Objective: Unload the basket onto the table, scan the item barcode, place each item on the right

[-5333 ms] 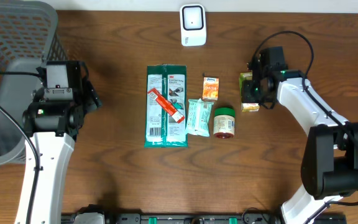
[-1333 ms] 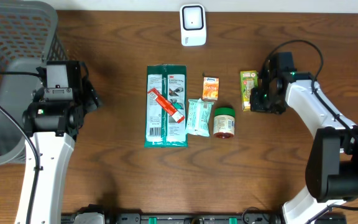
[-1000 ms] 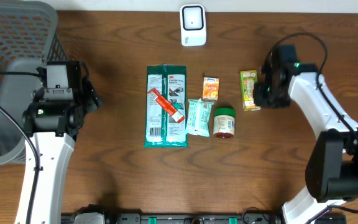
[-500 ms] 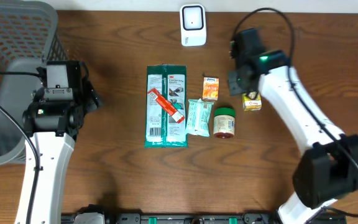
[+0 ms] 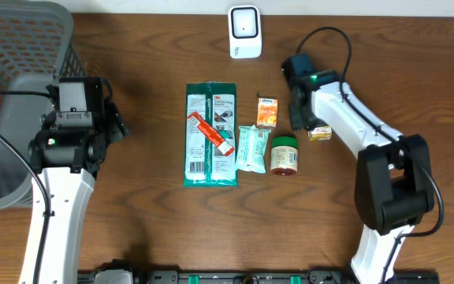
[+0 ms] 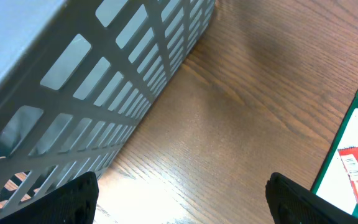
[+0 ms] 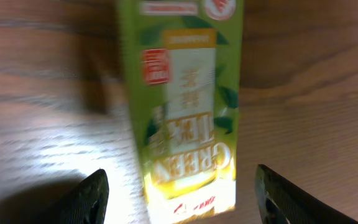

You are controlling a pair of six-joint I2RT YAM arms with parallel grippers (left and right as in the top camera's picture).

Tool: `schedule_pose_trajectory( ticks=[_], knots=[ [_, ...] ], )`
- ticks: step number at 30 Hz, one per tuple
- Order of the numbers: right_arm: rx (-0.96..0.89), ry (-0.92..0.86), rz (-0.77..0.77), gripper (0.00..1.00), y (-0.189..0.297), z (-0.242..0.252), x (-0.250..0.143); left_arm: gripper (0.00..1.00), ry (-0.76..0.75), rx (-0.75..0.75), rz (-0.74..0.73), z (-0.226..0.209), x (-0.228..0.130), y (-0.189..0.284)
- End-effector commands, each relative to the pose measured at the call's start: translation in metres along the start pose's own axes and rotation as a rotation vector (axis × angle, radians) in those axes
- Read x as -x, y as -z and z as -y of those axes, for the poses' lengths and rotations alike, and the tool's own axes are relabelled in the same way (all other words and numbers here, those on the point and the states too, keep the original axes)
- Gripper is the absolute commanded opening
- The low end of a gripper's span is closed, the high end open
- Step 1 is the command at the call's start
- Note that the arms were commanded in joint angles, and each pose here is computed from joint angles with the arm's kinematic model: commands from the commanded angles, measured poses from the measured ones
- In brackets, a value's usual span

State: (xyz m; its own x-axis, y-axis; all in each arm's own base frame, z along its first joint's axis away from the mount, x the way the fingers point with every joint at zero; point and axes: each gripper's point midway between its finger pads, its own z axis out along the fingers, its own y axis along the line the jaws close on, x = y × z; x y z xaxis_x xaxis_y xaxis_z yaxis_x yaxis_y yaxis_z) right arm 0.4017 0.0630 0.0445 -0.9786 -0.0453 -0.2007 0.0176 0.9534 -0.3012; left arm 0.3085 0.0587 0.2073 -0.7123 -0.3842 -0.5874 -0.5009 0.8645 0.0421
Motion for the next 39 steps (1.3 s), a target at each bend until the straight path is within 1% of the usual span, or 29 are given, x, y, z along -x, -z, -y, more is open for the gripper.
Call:
schedule_pose_trajectory(
  ticks=[1,6,12,14,16,20,23,26,27,30,33,36,37,38,39],
  knots=[
    [0.078,-0.075,-0.067,0.71,-0.016,0.007,-0.006,0.87,-0.001,0.011,0.014,-0.003,0.004,0.003],
    [0.159,-0.105,-0.108,0.69,-0.023,0.016,-0.009,0.87,-0.001,0.011,0.014,-0.003,0.004,0.003],
    [0.190,-0.088,-0.115,0.59,-0.027,0.026,-0.008,0.87,-0.001,0.011,0.014,-0.003,0.004,0.003],
    [0.227,-0.075,-0.122,0.59,-0.027,0.023,-0.009,0.87,-0.001,0.011,0.014,-0.003,0.004,0.003],
    [0.247,-0.036,-0.125,0.64,-0.026,0.021,-0.010,0.87,-0.001,0.011,0.014,-0.004,0.004,0.003],
    [0.258,-0.005,-0.143,0.65,-0.025,0.020,-0.016,0.87,-0.001,0.011,0.014,-0.003,0.004,0.003],
    [0.263,0.006,-0.160,0.63,-0.024,0.018,-0.020,0.87,-0.001,0.011,0.014,-0.003,0.004,0.003],
    [0.260,0.008,-0.164,0.58,-0.024,0.019,-0.021,0.87,-0.001,0.011,0.014,-0.003,0.004,0.003],
    [0.258,0.007,-0.165,0.58,-0.024,0.019,-0.022,0.87,-0.001,0.011,0.014,-0.003,0.004,0.003],
    [0.244,0.008,-0.165,0.61,-0.025,0.021,-0.022,0.87,-0.001,0.011,0.014,-0.003,0.004,0.003],
    [0.204,0.011,-0.169,0.70,-0.029,0.028,-0.025,0.87,-0.001,0.011,0.014,-0.003,0.004,0.003],
    [0.204,0.009,-0.167,0.71,-0.035,0.026,-0.028,0.87,-0.001,0.011,0.014,-0.003,0.004,0.003],
    [0.205,0.009,-0.161,0.69,-0.037,0.025,-0.028,0.87,-0.001,0.011,0.014,-0.003,0.004,0.003],
    [0.206,0.010,-0.155,0.64,-0.038,0.024,-0.027,0.87,-0.001,0.011,0.014,-0.003,0.004,0.003],
    [0.206,0.009,-0.152,0.54,-0.039,0.024,-0.026,0.87,-0.001,0.011,0.014,-0.003,0.004,0.003]
  ],
)
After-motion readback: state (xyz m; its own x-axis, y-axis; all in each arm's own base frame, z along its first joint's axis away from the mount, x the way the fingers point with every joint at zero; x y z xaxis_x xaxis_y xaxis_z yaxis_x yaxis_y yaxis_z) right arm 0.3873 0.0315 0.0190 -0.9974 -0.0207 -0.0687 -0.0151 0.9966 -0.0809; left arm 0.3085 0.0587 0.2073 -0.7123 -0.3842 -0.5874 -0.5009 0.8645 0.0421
